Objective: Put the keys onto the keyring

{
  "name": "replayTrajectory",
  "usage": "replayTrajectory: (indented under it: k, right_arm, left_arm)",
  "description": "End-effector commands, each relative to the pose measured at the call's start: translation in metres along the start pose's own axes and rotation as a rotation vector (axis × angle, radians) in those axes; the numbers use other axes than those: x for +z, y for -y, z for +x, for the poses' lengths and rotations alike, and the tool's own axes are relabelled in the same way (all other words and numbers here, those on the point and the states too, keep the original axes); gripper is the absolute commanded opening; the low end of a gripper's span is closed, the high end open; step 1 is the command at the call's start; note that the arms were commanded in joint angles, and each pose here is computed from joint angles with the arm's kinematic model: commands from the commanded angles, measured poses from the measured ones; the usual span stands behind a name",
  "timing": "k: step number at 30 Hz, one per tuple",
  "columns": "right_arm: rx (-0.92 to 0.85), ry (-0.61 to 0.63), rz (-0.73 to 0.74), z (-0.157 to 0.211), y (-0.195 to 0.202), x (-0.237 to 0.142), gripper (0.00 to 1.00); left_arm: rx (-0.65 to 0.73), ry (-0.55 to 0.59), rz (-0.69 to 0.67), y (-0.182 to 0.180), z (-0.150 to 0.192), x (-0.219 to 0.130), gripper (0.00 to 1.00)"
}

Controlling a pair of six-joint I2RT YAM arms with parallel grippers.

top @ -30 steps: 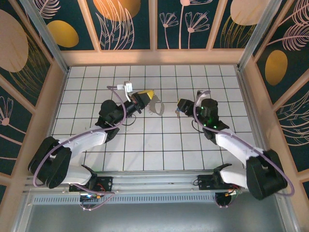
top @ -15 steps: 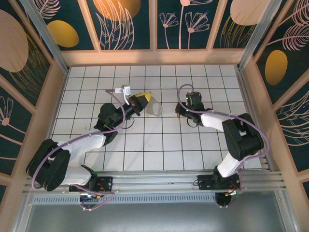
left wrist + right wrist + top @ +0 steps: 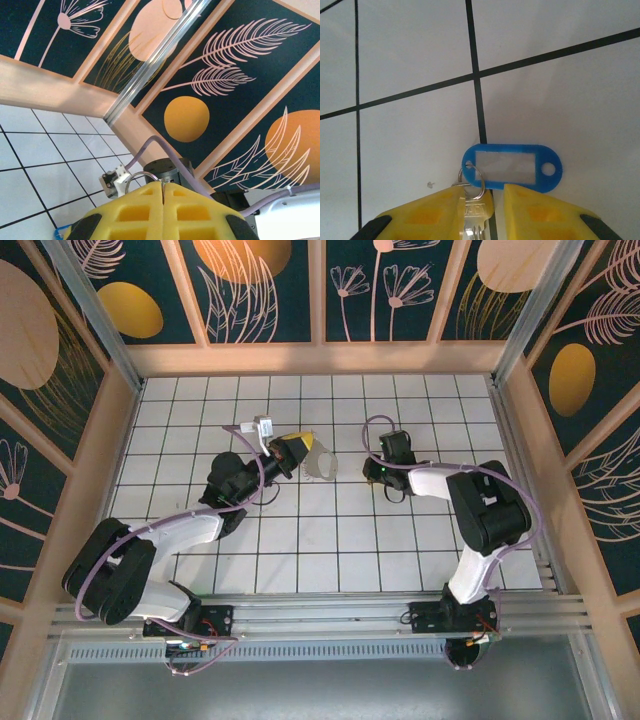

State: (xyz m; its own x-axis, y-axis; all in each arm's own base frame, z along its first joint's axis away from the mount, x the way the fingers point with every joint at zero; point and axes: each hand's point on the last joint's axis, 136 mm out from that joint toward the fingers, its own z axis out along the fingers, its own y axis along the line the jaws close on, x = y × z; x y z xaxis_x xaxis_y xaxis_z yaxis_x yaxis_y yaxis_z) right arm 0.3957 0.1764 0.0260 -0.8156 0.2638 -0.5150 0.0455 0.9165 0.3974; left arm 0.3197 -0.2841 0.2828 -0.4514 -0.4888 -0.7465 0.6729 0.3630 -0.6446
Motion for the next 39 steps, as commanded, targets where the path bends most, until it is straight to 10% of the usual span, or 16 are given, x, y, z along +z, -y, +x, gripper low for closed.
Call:
replayTrajectory:
  k: [1, 12, 39]
  right_arm:
    - [0.002, 0.013, -0.024, -0.010, -0.006, 0.005, 0.25]
    - [0.006, 0.002, -0.044, -0.009, -0.009, 0.010, 0.00]
    - [0.025, 0.144, -0.314, -0.006, -0.042, -0.089, 0.00]
  left_arm:
    - [0.016, 0.042, 0.057, 0.012, -0.012, -0.002, 0.00]
    - [-0.006, 0.040, 0.071, 0.011, -0.011, -0.001, 0.00]
    - [-0.024, 0.017, 0.123, 0.019, -0.008, 0.000, 0.00]
